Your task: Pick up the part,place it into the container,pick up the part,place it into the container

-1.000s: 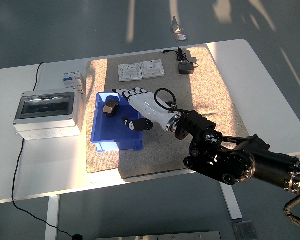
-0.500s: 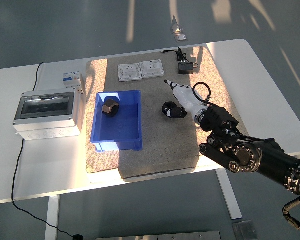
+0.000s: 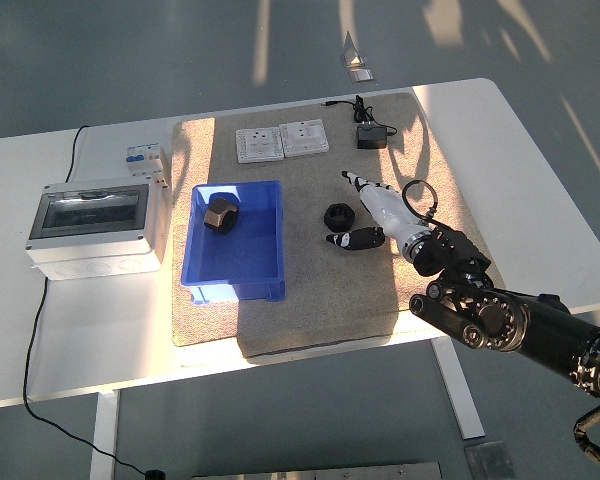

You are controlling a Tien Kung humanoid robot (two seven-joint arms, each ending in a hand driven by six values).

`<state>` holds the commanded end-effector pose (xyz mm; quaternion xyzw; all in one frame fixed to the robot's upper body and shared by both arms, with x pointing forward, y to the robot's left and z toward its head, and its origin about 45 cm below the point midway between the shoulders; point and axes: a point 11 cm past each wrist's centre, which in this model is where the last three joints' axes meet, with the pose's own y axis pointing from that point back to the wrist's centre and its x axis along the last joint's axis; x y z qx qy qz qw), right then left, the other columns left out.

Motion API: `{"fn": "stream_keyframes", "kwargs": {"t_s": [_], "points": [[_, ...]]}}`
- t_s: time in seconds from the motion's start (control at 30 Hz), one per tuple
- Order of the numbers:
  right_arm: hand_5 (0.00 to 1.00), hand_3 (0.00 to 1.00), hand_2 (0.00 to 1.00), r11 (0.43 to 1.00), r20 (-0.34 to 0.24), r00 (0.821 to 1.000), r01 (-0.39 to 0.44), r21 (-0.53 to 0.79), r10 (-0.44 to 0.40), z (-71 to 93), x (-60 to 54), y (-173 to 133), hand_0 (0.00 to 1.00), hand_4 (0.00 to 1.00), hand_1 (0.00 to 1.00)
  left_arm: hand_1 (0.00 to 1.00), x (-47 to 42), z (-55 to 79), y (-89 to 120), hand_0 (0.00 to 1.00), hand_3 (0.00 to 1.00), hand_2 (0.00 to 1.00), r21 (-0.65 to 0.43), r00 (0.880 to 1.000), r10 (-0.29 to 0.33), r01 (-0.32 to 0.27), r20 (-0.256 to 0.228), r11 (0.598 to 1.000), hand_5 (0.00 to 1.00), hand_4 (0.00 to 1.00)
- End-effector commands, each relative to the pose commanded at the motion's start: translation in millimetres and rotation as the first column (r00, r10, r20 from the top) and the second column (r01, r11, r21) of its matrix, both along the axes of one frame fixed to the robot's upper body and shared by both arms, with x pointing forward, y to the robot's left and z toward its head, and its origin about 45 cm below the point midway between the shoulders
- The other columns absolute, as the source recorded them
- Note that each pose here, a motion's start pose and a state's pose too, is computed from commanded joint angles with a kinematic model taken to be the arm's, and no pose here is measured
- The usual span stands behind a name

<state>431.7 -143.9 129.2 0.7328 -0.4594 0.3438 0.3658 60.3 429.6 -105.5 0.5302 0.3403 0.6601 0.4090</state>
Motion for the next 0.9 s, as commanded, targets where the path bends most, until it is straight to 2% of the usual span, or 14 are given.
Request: {"fn": "stream_keyframes", "kwargs": {"t_s": [0.03,0.2,0.23,0.4,0.43,0.6,0.63,0.8,0.83,0.9], "points": [[0.355,0.953,0.854,1.000,0.001,1.000,-0.003,0.003,0.003,-0.3,-0.5,1,0.902,0.884,0.695,0.662,0.1,0.1,0,0.677,0.740,0.665,0.001,1.000,-0.001,0.001,0.000,1.000,0.877,0.812],[0.355,0.953,0.854,1.000,-0.012,1.000,-0.016,-0.008,0.016,-4.3,-3.5,2,0.902,0.884,0.695,0.662,0.5,0.4,1,0.677,0.740,0.665,0.002,1.000,-0.004,0.004,-0.001,1.000,0.877,0.812],[0.315,0.850,0.728,1.000,-0.018,1.000,-0.020,-0.014,0.020,-5.6,-4.3,2,0.870,0.845,0.616,0.662,0.6,0.4,1,0.677,0.741,0.664,0.002,1.000,-0.005,0.005,-0.001,1.000,0.875,0.813],[0.315,0.850,0.728,0.998,-0.054,0.997,-0.049,-0.044,0.047,-13.7,-10.4,6,0.870,0.845,0.616,0.662,1.0,0.7,2,0.677,0.741,0.664,0.003,1.000,-0.007,0.007,-0.002,1.000,0.875,0.813],[0.177,0.743,0.670,0.997,-0.058,0.997,-0.055,-0.049,0.052,-14.4,-11.1,6,0.851,0.734,0.555,0.662,1.0,0.7,2,0.677,0.740,0.664,0.004,1.000,-0.008,0.008,-0.002,1.000,0.870,0.812],[0.177,0.743,0.670,0.995,-0.053,0.996,-0.074,-0.069,0.071,-14.3,-12.4,9,0.851,0.734,0.555,0.662,1.4,0.9,2,0.677,0.740,0.664,0.004,1.000,-0.009,0.009,-0.002,1.000,0.870,0.812],[0.168,0.666,0.621,0.995,-0.049,0.996,-0.075,-0.070,0.072,-13.9,-12.3,9,0.849,0.712,0.536,0.661,1.5,0.9,2,0.677,0.740,0.664,0.005,1.000,-0.009,0.009,-0.001,1.000,0.871,0.812],[0.168,0.666,0.621,0.995,-0.024,0.997,-0.075,-0.065,0.074,-10.9,-11.9,10,0.849,0.712,0.536,0.661,2.2,1.0,2,0.677,0.740,0.664,0.005,1.000,-0.009,0.009,0.000,1.000,0.871,0.812],[0.179,0.620,0.534,0.995,-0.020,0.997,-0.075,-0.063,0.074,-10.4,-11.7,10,0.843,0.711,0.531,0.661,2.3,1.0,2,0.677,0.740,0.661,0.005,1.000,-0.009,0.009,0.000,1.000,0.870,0.812],[0.179,0.620,0.534,0.996,-0.013,0.997,-0.073,-0.060,0.072,-9.6,-11.5,10,0.843,0.711,0.531,0.661,2.5,1.1,2,0.677,0.740,0.661,0.005,1.000,-0.009,0.009,0.000,1.000,0.870,0.812]]}}
